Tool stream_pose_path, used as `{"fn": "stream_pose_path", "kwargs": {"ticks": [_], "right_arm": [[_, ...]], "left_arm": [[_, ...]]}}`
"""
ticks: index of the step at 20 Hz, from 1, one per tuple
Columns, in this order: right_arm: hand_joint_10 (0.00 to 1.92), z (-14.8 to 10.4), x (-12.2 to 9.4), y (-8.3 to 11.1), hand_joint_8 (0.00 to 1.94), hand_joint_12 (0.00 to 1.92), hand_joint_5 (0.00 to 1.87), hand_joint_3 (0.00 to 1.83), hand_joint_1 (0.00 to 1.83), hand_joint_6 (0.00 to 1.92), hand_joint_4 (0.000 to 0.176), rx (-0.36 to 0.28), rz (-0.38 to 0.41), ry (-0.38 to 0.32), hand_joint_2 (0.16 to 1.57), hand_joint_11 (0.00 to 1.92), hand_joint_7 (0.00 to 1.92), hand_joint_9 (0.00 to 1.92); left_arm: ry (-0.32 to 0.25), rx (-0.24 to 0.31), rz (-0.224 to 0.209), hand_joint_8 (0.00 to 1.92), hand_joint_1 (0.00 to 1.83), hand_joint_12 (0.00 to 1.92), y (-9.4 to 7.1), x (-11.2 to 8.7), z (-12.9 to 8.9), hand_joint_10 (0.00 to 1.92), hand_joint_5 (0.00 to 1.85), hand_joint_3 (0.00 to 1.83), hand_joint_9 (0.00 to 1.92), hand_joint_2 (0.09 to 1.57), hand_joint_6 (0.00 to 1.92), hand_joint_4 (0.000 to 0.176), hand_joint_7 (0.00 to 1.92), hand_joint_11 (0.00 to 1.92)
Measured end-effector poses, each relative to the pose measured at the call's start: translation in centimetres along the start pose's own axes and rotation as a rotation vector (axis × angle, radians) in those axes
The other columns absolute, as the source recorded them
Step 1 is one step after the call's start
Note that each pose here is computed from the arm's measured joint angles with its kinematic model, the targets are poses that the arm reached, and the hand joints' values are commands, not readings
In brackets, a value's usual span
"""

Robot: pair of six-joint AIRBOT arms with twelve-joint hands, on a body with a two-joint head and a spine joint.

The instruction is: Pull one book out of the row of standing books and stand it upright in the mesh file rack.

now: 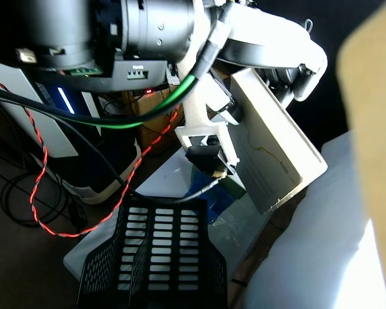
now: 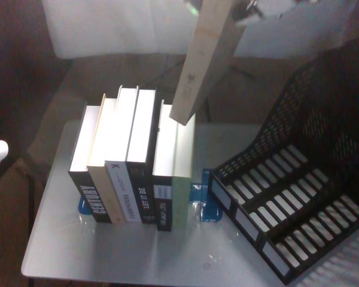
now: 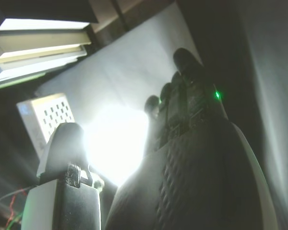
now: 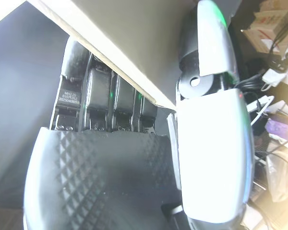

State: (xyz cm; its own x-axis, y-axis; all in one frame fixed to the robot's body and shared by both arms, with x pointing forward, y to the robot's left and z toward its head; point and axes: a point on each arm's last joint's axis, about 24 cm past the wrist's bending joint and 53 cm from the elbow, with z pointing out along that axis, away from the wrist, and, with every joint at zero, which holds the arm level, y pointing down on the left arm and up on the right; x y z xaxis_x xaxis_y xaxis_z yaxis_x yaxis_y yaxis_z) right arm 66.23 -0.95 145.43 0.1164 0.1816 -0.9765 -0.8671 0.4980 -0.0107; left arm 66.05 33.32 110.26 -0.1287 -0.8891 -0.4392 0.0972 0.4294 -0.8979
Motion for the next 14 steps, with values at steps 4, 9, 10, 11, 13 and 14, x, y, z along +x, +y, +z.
{"fn": "stream_pose_path", "kwargs": {"ticks": [4,9,10,11,13,14], "right_arm": [[1.42,-1.2,-1.5,-1.3,1.33,1.91,0.82,0.00,1.20,1.29,0.000,0.040,-0.011,-0.032,1.22,0.09,0.76,0.57],[1.45,-3.8,-3.4,-2.5,1.21,1.92,0.84,0.01,1.35,1.18,0.000,0.085,-0.017,-0.081,1.18,0.12,0.91,0.69],[1.46,-4.1,-3.6,-2.7,1.21,1.92,0.84,0.00,1.35,1.19,0.000,0.097,-0.026,-0.085,1.18,0.10,0.91,0.68],[1.38,-4.4,-3.6,-2.9,1.20,1.92,0.90,0.00,1.23,1.17,0.000,0.108,-0.039,-0.084,1.17,0.02,0.87,0.58],[1.40,-5.1,-3.3,-3.0,1.23,1.92,0.91,0.00,1.19,1.17,0.011,0.120,-0.065,-0.074,1.17,0.00,0.84,0.59],[1.44,-5.4,-3.4,-2.9,1.20,1.92,0.86,0.00,1.32,1.20,0.000,0.121,-0.077,-0.066,1.18,0.12,0.88,0.69]], "left_arm": [[-0.001,0.001,-0.008,0.00,0.45,0.52,0.2,0.3,0.1,0.00,0.05,0.00,0.00,1.34,0.00,0.050,0.00,0.00],[0.002,0.006,-0.016,0.00,0.47,0.46,0.0,0.4,0.1,0.00,0.06,0.00,0.00,1.34,0.00,0.044,0.00,0.00],[0.002,0.006,-0.016,0.00,0.44,0.50,0.0,0.4,0.1,0.00,0.06,0.00,0.00,1.35,0.00,0.045,0.00,0.00],[0.003,0.006,-0.016,0.00,0.43,0.48,0.0,0.5,0.1,0.00,0.06,0.00,0.00,1.35,0.00,0.048,0.00,0.00],[0.004,0.006,-0.017,0.00,0.44,0.47,0.0,0.5,0.1,0.00,0.05,0.00,0.00,1.35,0.00,0.055,0.00,0.00],[0.004,0.006,-0.017,0.00,0.45,0.43,0.0,0.5,0.1,0.00,0.05,0.00,0.00,1.35,0.00,0.057,0.00,0.00]]}}
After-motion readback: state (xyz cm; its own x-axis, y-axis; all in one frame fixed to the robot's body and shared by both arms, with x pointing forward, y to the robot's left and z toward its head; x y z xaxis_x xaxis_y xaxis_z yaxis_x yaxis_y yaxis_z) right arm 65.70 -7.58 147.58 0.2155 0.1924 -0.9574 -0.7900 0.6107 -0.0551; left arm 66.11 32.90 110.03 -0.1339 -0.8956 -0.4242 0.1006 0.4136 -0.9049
